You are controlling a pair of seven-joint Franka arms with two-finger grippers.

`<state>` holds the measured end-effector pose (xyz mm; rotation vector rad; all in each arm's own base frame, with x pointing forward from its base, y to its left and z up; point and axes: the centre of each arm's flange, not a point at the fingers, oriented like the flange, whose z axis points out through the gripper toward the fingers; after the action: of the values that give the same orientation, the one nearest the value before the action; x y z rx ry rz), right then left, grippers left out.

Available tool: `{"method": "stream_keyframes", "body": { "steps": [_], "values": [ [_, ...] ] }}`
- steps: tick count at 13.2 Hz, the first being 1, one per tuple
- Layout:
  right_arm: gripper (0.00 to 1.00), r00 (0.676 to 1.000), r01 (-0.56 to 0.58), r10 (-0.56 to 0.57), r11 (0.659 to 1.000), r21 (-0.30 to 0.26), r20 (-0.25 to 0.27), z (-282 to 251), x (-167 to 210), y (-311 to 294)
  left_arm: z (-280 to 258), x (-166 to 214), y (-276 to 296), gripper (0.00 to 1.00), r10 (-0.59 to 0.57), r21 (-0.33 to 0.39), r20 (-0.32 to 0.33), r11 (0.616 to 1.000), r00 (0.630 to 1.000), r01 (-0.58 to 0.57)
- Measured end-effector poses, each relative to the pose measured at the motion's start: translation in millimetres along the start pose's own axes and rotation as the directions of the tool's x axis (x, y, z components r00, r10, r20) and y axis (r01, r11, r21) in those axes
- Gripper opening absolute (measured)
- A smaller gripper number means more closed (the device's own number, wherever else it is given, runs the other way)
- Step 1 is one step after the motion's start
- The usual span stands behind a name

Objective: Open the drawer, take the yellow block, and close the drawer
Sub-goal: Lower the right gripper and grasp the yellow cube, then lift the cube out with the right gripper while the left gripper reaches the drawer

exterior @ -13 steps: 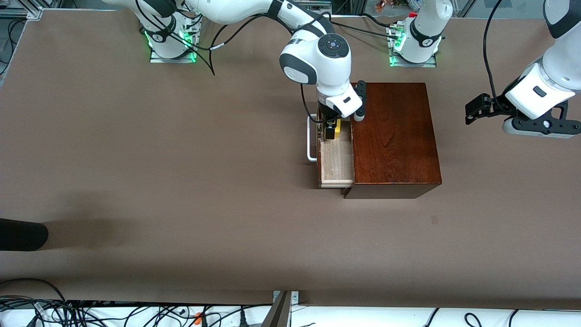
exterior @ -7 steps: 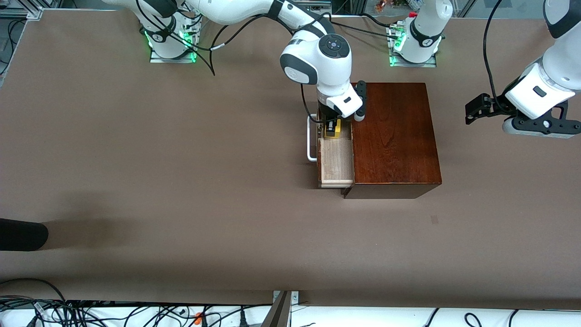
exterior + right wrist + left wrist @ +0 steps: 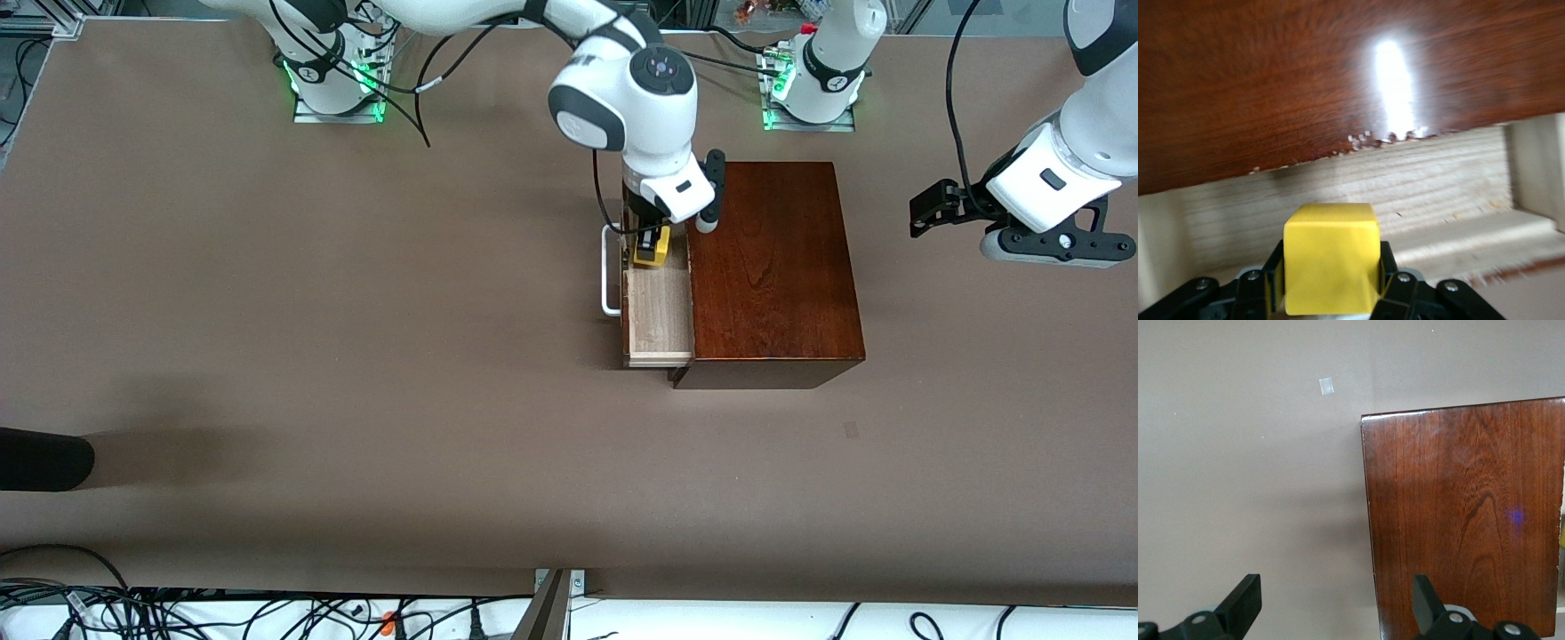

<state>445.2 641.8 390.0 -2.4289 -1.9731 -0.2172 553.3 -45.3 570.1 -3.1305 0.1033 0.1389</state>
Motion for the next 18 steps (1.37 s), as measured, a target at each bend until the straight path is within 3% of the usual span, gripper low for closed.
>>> {"method": "stream_keyframes", "body": {
  "steps": [3, 5, 8, 10, 12, 14, 18],
  "values": [
    [0.56, 0.989, -0.130, 0.133, 0.990, 0.052, -0.063, -83, -13, 28, -1, -3, 0, 1.00, 0.001, 0.000, 0.017, 1.000, 1.000, -0.001],
    [0.56, 0.965, -0.244, 0.250, 0.967, 0.071, -0.076, -128, -46, 73, -7, -10, 3, 1.00, 0.007, 0.002, 0.054, 1.000, 0.999, -0.007],
    [0.56, 0.918, -0.389, 0.392, 0.919, 0.063, -0.052, -155, -116, 160, -7, -12, 13, 1.00, 0.030, -0.050, 0.071, 0.998, 0.997, -0.026],
    [0.56, 0.884, -0.466, 0.466, 0.884, 0.044, -0.012, -171, -163, 201, 6, -6, 27, 1.00, 0.167, -0.120, 0.088, 0.980, 0.982, -0.156],
    [0.56, 0.837, -0.546, 0.544, 0.837, 0.028, 0.058, -192, -221, 236, 30, 2, 58, 1.00, 0.393, -0.157, 0.105, 0.914, 0.914, -0.375],
    [0.56, 0.783, -0.620, 0.616, 0.784, 0.028, 0.084, -209, -275, 267, 54, 13, 95, 1.00, 0.548, -0.184, 0.103, 0.830, 0.830, -0.526],
    [0.56, 0.703, -0.701, 0.692, 0.713, 0.002, 0.163, -178, -341, 293, 91, 33, 171, 1.00, 0.784, -0.286, -0.047, 0.583, 0.619, -0.761]
  ]
}}
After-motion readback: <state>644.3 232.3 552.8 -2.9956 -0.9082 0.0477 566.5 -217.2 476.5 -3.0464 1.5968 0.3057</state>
